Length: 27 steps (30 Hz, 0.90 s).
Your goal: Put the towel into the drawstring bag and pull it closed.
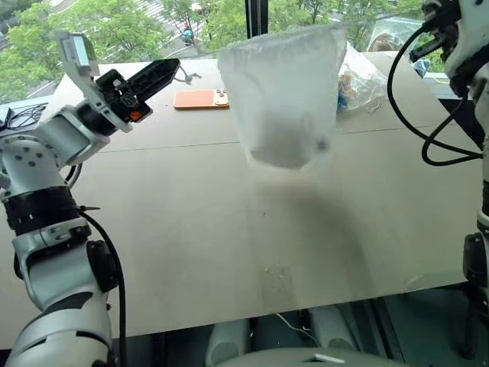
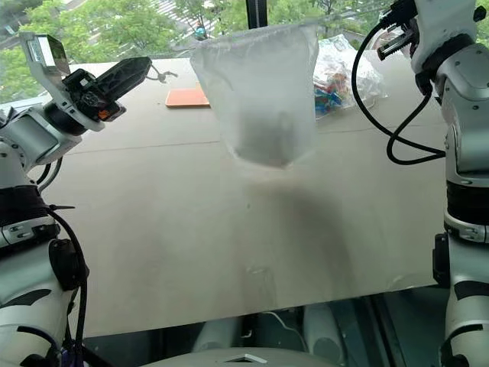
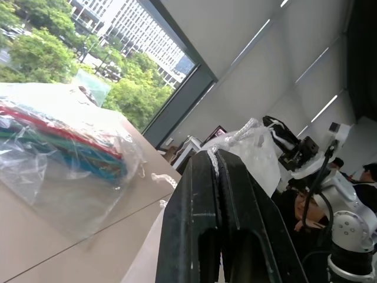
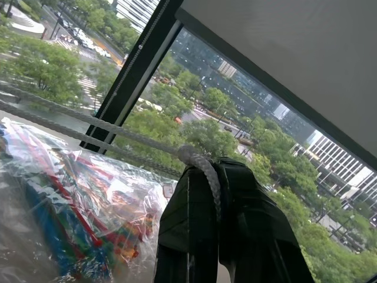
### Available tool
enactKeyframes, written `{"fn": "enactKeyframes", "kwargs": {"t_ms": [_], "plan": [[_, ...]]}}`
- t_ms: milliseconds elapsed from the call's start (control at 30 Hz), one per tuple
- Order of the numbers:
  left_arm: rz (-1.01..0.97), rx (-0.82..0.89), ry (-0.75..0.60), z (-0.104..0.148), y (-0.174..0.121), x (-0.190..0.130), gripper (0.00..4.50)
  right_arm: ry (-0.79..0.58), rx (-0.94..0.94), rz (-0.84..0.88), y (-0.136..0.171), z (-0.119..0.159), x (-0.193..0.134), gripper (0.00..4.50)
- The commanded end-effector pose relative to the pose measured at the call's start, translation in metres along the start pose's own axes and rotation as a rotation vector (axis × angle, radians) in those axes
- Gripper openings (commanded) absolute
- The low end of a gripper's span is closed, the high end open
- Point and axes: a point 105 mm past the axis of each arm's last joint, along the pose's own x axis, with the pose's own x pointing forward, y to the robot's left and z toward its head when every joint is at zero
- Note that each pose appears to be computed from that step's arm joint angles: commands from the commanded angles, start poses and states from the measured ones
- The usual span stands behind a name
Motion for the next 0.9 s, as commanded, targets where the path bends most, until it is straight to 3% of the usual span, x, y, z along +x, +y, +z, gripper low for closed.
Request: {"fn": "enactKeyframes", "kwargs": {"t_ms": [33, 133, 233, 400, 533, 667, 800, 900], "plan": [[0.245, 0.128, -0.078, 0.019, 0.044, -0.017, 0.05, 0.122, -0.099, -0.22, -0.056, -0.026, -0.021, 0.0], [0.347, 0.154, -0.118, 0.024, 0.064, -0.024, 0.05, 0.23, -0.182, -0.371, -0.091, -0.051, -0.037, 0.0], [0.299, 0.131, -0.166, 0.031, 0.058, -0.017, 0.05, 0.243, -0.254, -0.47, -0.116, -0.049, -0.049, 0.0], [0.259, 0.104, -0.204, 0.038, 0.052, -0.017, 0.05, 0.221, -0.246, -0.464, -0.12, -0.048, -0.052, 0.0], [0.163, 0.063, -0.101, 0.01, 0.039, -0.01, 0.05, 0.092, 0.014, -0.044, -0.037, -0.04, -0.04, 0.0], [0.144, 0.048, -0.022, -0.024, 0.033, -0.003, 0.05, -0.004, 0.18, 0.242, 0.023, -0.016, -0.053, 0.0], [0.059, 0.009, 0.097, -0.071, 0.01, 0.009, 0.05, -0.12, 0.298, 0.328, 0.04, 0.022, -0.052, 0.0], [0.009, -0.006, 0.167, -0.101, -0.008, 0.017, 0.05, -0.124, 0.269, 0.321, 0.038, 0.029, -0.047, 0.0]]}}
